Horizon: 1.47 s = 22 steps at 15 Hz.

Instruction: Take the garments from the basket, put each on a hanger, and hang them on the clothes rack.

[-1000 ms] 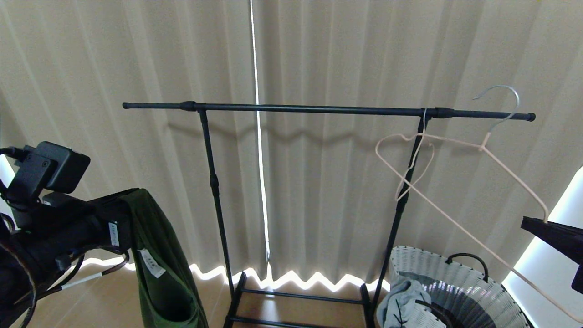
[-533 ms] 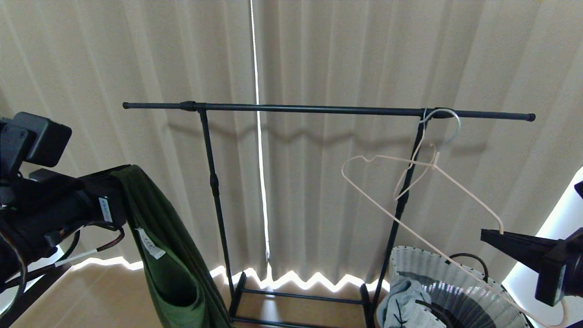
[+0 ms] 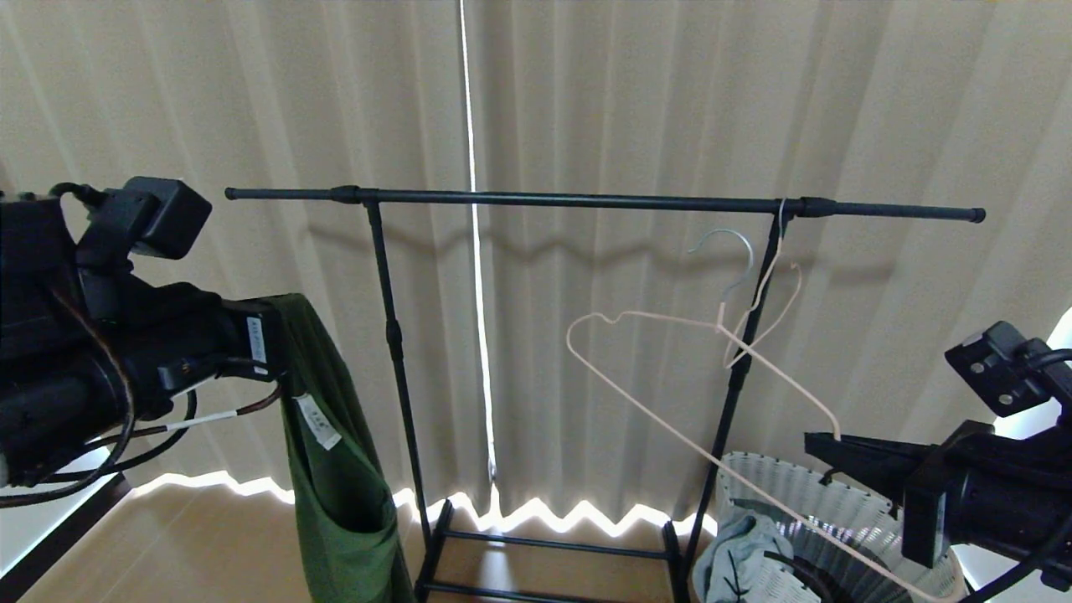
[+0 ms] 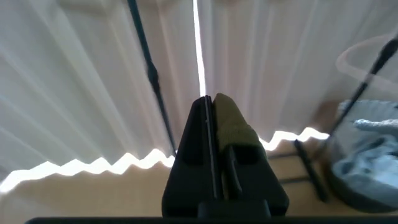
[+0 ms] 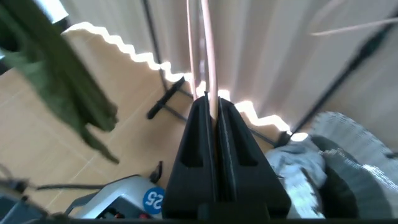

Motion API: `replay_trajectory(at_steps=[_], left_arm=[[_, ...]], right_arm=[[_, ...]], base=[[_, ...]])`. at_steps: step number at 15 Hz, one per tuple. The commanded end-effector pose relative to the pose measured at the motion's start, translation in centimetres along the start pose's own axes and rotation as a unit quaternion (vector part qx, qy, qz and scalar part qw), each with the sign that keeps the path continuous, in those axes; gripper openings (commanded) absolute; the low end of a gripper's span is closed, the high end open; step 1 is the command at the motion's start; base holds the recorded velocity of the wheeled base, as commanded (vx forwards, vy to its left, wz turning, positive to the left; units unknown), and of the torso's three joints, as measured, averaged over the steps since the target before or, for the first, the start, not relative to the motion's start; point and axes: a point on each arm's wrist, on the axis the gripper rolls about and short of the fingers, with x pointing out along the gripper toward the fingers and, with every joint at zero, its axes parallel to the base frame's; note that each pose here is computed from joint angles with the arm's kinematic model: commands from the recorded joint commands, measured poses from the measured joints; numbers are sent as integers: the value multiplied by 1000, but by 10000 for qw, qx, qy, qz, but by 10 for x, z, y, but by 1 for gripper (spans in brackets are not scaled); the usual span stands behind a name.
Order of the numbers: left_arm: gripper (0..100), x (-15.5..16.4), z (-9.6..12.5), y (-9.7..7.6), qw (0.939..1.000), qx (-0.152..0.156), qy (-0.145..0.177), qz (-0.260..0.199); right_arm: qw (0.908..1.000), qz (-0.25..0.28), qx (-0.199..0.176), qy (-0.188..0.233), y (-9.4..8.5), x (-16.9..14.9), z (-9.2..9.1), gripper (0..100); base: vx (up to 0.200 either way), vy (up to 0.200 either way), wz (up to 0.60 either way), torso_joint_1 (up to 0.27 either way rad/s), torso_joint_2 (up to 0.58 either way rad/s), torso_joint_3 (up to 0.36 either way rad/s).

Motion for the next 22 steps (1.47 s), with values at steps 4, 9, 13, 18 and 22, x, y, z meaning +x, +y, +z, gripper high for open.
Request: replay_trajectory(at_steps=[4, 9, 13, 18, 22], left_arm=[[0, 27, 15, -32, 9986, -406, 282, -178], [0, 59, 16, -53, 9985, -421, 242, 240], [0, 76, 12, -62, 9973, -320, 307, 591], [0, 86, 6, -60, 9965, -280, 353, 704], [0, 95, 3, -48, 9942, -313, 419, 943]], right_arm=[[9974, 662, 278, 63, 26, 22, 0, 0], [9927, 1186, 226, 6, 46, 16, -1, 0], [9852, 1702, 187, -36, 66, 9, 2, 0], [9829, 1812, 235, -212, 70, 5, 12, 0], [9811, 1915, 240, -157, 70, 6, 11, 0]], base=[[0, 0, 0, 0, 0, 0], [0, 0, 0, 0, 0, 0], [0, 0, 0, 0, 0, 0], [0, 0, 0, 0, 0, 0], [0, 0, 0, 0, 0, 0]])
